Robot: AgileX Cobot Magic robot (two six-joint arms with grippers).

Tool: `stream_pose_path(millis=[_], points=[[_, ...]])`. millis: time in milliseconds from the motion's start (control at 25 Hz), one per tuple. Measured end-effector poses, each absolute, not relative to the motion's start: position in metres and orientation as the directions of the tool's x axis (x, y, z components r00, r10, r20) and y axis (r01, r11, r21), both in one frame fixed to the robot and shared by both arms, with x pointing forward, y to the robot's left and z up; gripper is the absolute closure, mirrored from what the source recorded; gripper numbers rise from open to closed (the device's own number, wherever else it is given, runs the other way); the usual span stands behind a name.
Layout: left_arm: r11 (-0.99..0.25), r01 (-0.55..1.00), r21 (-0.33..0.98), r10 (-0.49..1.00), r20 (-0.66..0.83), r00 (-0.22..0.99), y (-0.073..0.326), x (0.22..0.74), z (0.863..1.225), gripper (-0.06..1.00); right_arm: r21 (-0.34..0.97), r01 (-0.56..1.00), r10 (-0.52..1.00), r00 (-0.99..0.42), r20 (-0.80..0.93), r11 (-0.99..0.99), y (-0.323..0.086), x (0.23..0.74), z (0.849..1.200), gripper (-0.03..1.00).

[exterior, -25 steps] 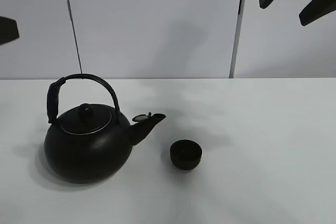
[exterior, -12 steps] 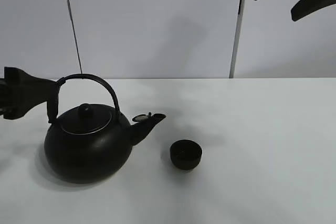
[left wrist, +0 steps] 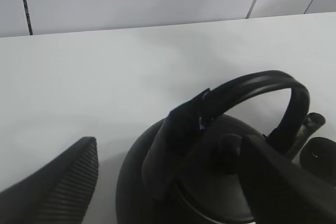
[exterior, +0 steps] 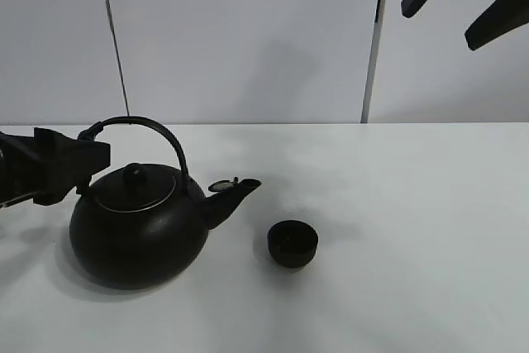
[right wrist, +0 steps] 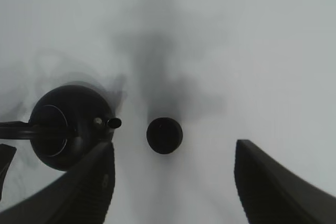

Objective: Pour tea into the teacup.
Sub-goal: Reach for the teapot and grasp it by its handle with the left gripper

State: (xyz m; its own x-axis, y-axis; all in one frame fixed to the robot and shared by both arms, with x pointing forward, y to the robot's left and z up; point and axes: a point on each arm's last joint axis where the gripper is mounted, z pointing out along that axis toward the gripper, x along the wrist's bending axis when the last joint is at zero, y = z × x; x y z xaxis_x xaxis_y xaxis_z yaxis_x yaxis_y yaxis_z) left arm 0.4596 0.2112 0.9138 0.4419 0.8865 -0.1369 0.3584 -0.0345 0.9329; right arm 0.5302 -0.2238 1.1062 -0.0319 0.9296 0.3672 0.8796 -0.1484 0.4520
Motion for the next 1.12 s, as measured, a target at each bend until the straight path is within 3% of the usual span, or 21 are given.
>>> stream_pose_path(millis=[520, 720, 1120], points=[[-0.126, 0.238, 0.963, 0.866, -0.010, 0.501, 0.207, 0.467, 0.900, 0.41, 0.448, 0.881, 0.930, -0.031, 0.367, -0.148, -0.224, 0.530, 1.106, 0.51], [-0.147, 0.225, 0.963, 0.862, 0.014, 0.507, 0.204, 0.475, 0.894, 0.46, 0.448, 0.881, 0.930, -0.031, 0.367, -0.148, -0.224, 0.530, 1.106, 0.51], [-0.125, 0.279, 0.952, 0.906, -0.005, 0.424, 0.211, 0.480, 0.882, 0.49, 0.451, 0.880, 0.929, -0.031, 0.368, -0.149, -0.224, 0.530, 1.106, 0.51]])
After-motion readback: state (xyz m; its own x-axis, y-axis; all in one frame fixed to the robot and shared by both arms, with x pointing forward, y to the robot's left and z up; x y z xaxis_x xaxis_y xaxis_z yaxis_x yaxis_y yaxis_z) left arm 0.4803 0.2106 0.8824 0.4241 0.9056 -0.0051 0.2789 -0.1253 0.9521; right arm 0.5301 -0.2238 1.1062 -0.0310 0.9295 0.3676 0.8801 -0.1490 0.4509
